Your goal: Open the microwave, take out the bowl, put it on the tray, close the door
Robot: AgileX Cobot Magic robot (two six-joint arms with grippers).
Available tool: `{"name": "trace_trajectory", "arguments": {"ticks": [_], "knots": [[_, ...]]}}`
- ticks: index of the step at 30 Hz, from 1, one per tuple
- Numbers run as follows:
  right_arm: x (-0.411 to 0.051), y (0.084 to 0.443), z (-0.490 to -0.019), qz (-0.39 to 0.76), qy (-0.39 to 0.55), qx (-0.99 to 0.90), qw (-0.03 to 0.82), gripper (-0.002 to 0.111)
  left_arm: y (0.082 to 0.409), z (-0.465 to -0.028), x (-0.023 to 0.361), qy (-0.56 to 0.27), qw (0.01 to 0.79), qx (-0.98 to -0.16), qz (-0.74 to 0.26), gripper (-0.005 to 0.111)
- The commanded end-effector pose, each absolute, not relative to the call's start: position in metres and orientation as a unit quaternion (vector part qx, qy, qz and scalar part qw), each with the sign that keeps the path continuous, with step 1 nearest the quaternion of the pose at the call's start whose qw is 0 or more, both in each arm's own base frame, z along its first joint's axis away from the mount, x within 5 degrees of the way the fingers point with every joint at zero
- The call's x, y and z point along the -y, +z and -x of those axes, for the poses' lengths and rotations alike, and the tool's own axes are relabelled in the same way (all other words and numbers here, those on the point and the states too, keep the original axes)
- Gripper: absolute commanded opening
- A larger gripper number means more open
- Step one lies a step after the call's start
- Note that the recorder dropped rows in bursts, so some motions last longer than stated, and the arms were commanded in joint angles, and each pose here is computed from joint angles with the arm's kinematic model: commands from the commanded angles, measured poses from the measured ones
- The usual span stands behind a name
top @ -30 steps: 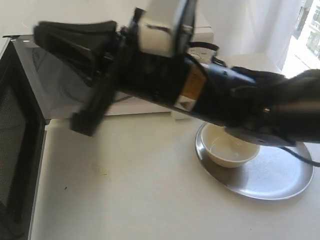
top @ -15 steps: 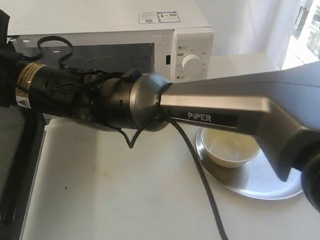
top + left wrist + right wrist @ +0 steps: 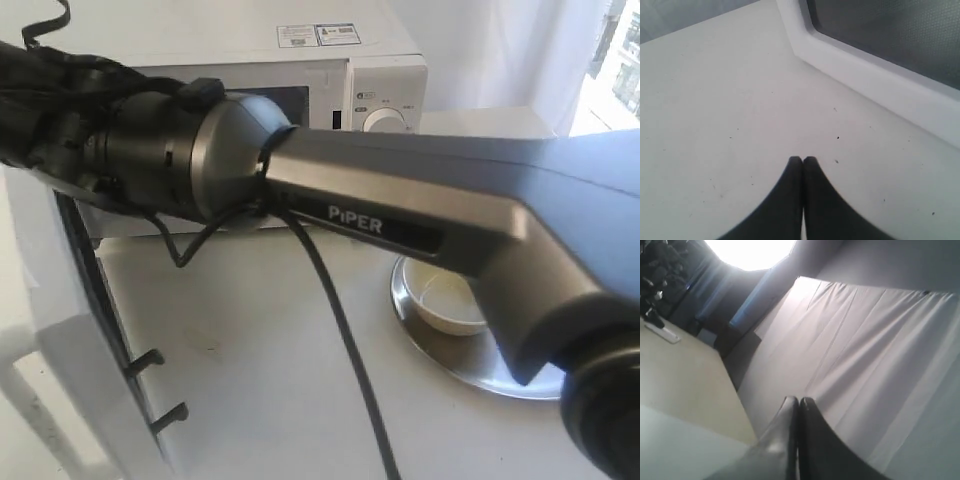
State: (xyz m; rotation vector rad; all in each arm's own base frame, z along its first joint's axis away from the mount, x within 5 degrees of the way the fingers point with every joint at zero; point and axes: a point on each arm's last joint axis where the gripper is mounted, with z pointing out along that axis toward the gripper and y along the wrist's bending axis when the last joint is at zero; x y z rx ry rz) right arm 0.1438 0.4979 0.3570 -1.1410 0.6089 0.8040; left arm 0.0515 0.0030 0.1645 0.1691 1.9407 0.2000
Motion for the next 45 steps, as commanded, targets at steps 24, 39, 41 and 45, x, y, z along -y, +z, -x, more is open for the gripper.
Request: {"name": "trace_trajectory", "arguments": {"ticks": [24,39,41,45], "knots": [[-0.403,0.271,-0.335,0.517,-0.213,-0.599,0.572,0.000,0.166,-0.052,-0.003,0.082,0.562,-0.820,-0.071,0.000],[-0.391,0.351,-0.266,0.486,0.032,-0.645,0.589,0.000,0.166,-0.052,-0.003,0.082,0.562,-0.820,-0.071,0.000],[-0.373,0.359,-0.254,0.486,0.040,-0.663,0.568,0.000,0.166,-0.052,-0.003,0.082,0.562,-0.820,-0.071,0.000],[-0.340,0.354,-0.229,0.508,0.053,-0.684,0.521,0.000,0.166,-0.052,-0.003,0.082,0.562,-0.820,-0.071,0.000]]}}
